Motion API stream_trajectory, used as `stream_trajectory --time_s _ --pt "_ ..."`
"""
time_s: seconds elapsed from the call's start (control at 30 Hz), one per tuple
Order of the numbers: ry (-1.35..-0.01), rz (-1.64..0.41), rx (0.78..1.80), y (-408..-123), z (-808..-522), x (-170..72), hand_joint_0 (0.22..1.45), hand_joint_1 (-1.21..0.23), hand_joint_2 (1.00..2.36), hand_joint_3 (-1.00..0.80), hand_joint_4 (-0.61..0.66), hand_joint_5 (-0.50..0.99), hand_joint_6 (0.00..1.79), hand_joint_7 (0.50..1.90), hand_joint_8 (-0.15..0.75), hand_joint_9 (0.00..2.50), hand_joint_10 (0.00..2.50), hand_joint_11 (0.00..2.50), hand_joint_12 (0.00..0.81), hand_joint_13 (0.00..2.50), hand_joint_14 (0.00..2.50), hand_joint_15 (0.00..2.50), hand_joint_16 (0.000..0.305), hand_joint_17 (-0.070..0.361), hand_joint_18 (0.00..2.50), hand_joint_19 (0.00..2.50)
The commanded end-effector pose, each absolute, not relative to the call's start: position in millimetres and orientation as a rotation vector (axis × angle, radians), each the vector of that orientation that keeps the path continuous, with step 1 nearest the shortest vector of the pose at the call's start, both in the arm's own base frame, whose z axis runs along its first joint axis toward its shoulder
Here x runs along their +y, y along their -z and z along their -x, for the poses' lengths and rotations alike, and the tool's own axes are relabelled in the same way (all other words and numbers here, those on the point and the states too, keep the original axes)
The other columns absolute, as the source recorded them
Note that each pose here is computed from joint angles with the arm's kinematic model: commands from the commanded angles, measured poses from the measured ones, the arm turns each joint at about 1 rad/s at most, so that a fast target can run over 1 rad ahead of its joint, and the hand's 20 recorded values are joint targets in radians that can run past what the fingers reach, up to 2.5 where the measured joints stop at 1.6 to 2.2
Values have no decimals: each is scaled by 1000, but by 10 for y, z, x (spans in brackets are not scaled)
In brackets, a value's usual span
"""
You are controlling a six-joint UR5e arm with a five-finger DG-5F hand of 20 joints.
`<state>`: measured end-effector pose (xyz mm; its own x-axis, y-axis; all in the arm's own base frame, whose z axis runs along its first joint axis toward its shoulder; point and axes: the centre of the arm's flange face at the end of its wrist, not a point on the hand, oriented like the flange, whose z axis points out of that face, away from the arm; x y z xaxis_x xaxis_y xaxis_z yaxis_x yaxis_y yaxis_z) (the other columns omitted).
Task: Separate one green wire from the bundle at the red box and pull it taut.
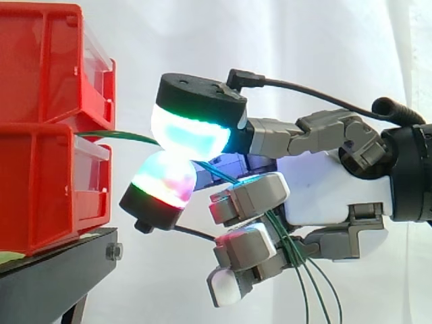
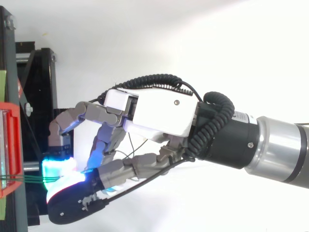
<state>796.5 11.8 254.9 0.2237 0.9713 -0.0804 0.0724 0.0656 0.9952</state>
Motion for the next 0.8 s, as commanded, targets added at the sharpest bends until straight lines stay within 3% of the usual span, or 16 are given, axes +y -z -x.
stream_trajectory --time_s 0.0,0.3,0.4,0.53,0.6,0.77 --pt "-955 -1301 1121 -2539 -7965 130 652 -680 1000 -500 79 -167 931 1002 251 1443 2 1571 357 1318 27 1037 49 111 882 700" --pt "-954 -1302 1123 -2532 -7961 140 540 -421 1000 -500 112 -157 928 974 267 1495 2 1581 371 1352 26 1037 52 117 922 714" --pt "-955 -1301 1121 -2550 -7961 140 530 -411 1000 -500 121 -155 926 985 276 1499 3 1571 377 1358 26 1023 53 120 941 717" --pt "-957 -1300 1123 -2550 -7961 142 602 -585 1000 -500 113 -156 923 1024 253 1490 5 1600 362 1347 27 1041 51 114 916 719" --pt "-954 -1302 1125 -2541 -7957 141 628 -679 1007 -417 100 -157 924 1037 246 1483 4 1594 361 1343 27 1035 50 113 915 719" --pt "-954 -1302 1125 -2547 -7958 141 656 -756 1012 -351 56 -157 932 1040 257 1471 4 1602 356 1333 28 1027 50 112 909 700"
